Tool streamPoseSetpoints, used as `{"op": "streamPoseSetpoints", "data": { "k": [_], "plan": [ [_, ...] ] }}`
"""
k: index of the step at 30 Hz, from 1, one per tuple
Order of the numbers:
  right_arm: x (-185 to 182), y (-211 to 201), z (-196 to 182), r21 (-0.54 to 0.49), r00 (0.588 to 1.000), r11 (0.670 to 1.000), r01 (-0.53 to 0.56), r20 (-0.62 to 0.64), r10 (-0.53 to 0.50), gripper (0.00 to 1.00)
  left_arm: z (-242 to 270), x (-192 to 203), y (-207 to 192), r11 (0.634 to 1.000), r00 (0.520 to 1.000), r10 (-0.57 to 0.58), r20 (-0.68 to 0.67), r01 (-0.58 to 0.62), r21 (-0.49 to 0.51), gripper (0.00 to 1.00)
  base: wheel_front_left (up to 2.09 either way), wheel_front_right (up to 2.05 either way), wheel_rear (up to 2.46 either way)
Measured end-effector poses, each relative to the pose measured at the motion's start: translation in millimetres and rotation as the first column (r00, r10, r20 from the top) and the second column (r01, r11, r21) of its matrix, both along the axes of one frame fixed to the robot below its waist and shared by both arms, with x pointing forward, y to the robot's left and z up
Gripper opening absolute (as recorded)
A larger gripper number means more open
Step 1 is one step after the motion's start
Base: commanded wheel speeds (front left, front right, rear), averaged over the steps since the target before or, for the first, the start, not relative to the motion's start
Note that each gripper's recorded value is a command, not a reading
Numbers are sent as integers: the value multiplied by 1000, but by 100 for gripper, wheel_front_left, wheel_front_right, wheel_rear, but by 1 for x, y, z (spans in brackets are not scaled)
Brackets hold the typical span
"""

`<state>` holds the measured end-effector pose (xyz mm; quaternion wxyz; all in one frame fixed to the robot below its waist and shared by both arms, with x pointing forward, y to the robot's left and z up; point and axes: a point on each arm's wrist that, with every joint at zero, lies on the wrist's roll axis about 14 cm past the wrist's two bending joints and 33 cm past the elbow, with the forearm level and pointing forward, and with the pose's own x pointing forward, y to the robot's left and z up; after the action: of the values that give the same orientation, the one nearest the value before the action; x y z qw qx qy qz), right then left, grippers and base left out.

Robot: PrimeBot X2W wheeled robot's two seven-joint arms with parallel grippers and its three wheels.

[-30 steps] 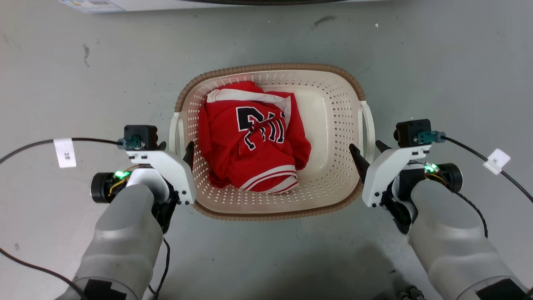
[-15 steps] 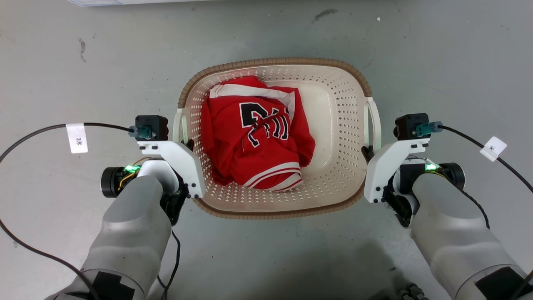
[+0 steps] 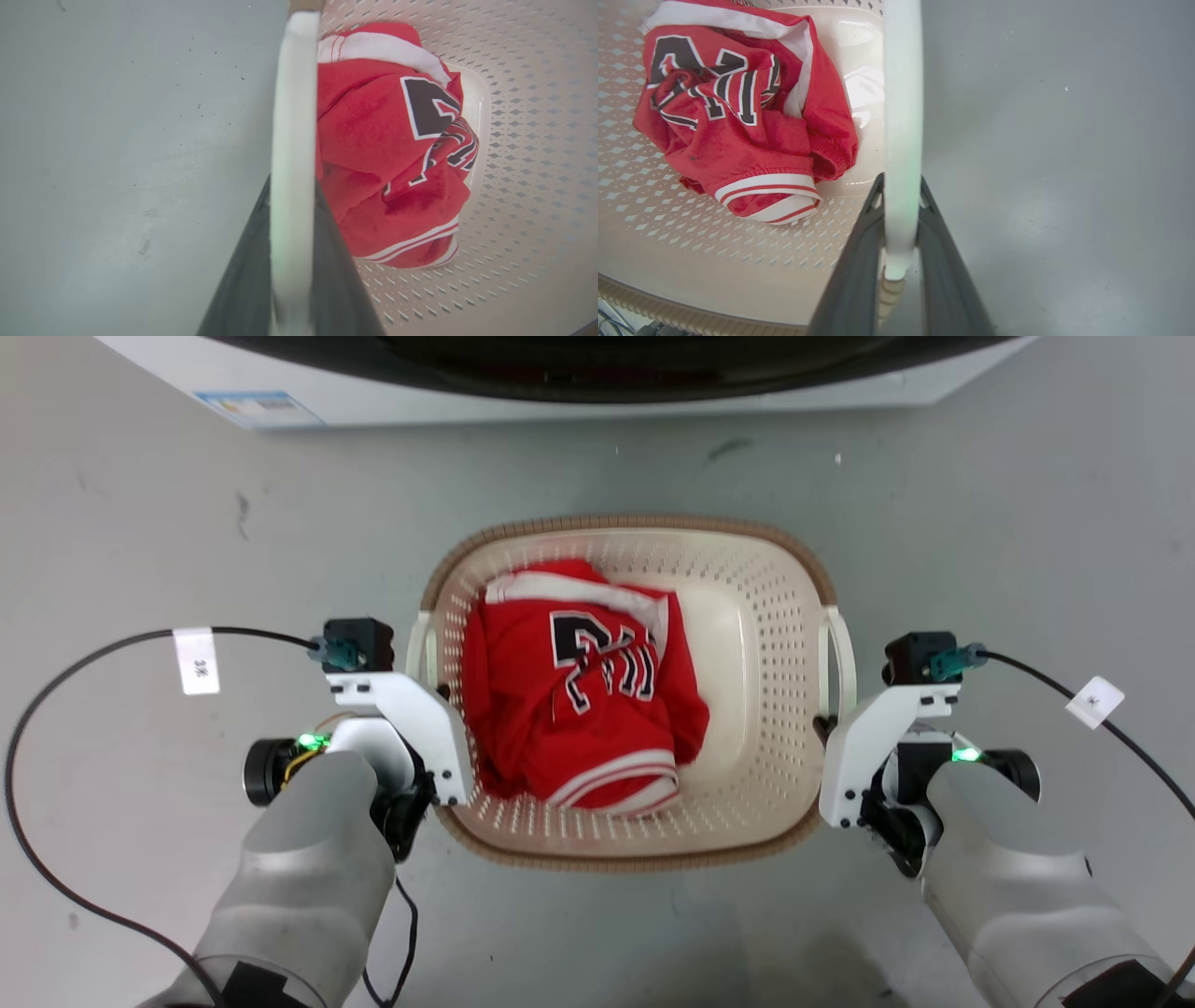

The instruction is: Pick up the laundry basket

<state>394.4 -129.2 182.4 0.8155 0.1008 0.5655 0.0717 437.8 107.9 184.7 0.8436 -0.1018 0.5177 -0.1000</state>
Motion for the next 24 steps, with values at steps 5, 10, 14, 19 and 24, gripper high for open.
{"op": "streamPoseSetpoints", "data": {
  "k": [5,10,14,19,24],
  "plan": [
    [-5,2,20,9,1000,1000,-1,-13,1,0,24,-4,0,1000,1000,-12,-8,12,-1,0,0,0,0],
    [-3,1,47,8,1000,1000,-18,-6,18,0,52,-7,-1,1000,1000,-18,-14,18,-8,0,0,0,0],
    [3,-1,69,4,999,999,-38,15,38,0,76,-6,-1,1000,1000,-25,-6,24,-15,0,0,0,0],
    [6,2,96,14,998,998,-58,25,58,0,105,-5,2,999,999,-31,12,31,-16,0,0,0,0],
    [-1,5,115,29,997,997,-74,1,74,0,128,-8,5,999,999,-41,20,41,-10,0,0,0,0]
  ]
}}
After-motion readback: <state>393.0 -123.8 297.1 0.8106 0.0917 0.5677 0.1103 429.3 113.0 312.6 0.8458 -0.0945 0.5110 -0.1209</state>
